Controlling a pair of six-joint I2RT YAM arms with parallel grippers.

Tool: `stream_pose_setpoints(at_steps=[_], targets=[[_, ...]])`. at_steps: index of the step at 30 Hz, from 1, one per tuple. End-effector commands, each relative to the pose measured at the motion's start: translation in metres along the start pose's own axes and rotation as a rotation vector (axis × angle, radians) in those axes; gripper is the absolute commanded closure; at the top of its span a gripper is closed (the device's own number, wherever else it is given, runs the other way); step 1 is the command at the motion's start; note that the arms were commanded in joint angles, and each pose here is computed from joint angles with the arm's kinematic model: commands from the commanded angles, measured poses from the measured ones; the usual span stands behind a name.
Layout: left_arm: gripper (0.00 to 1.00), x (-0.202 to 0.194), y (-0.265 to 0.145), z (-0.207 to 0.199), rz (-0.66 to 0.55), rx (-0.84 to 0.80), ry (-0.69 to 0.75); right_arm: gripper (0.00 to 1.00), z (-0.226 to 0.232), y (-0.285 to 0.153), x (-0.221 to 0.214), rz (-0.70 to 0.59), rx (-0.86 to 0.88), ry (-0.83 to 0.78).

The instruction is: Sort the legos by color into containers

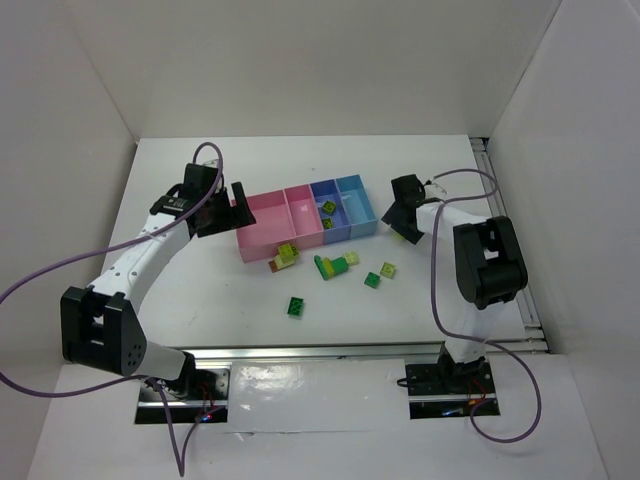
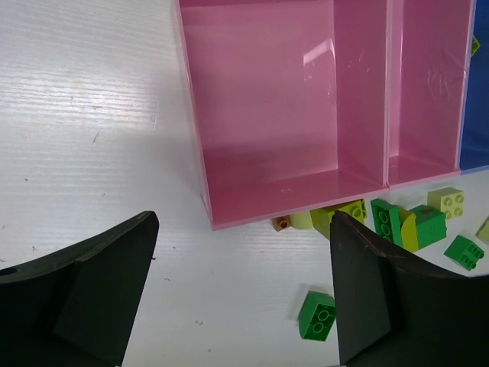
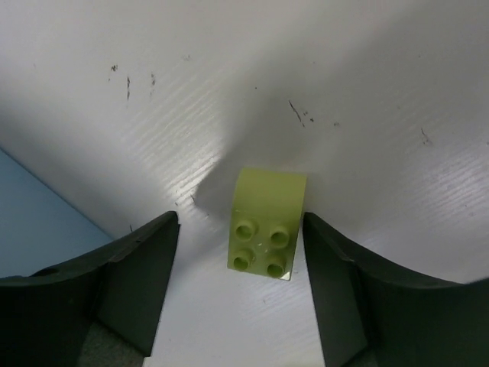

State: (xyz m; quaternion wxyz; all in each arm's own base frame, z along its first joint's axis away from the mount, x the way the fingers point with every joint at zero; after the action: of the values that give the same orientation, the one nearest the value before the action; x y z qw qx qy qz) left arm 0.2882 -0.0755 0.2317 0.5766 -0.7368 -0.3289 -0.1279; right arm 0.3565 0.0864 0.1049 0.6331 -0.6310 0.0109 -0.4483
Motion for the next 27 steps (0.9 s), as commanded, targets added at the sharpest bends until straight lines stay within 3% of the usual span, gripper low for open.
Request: stream_pose_setpoints(at_steps=[1,9,19,27], targets=[[0.06,0.008,-0.012,-0.002,-0.059,-0.038,0.020,0.30,-0.002,0.010,0.002,-0.023,-0.047,0.005],[0.06,0.008,-0.012,-0.002,-0.047,-0.022,0.010,0.66,0.003,-0.004,0.004,-0.060,-0.076,-0.058],[0.05,0.006,-0.010,0.000,-0.052,0.007,-0.023,0.69,0.049,-0.107,0.024,-0.251,0.188,-0.181],[0.05,0.005,-0.009,0.001,-0.034,0.018,-0.022,0.68,0.105,-0.104,0.009,-0.229,0.258,-0.298]])
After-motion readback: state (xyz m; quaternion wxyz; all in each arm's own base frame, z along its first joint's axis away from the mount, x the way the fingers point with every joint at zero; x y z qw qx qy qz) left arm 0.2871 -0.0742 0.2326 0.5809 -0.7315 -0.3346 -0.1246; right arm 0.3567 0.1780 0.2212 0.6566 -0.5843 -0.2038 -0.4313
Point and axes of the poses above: each gripper's point midway between its finger pads, its own y axis out along the fingers, its own z axis along the line the jaws close on, x = y × z, the point moved 10 cm from there along -y, back along the fingers, and after that the axes turned 3 degrees about -y, right-handed, at the moved point
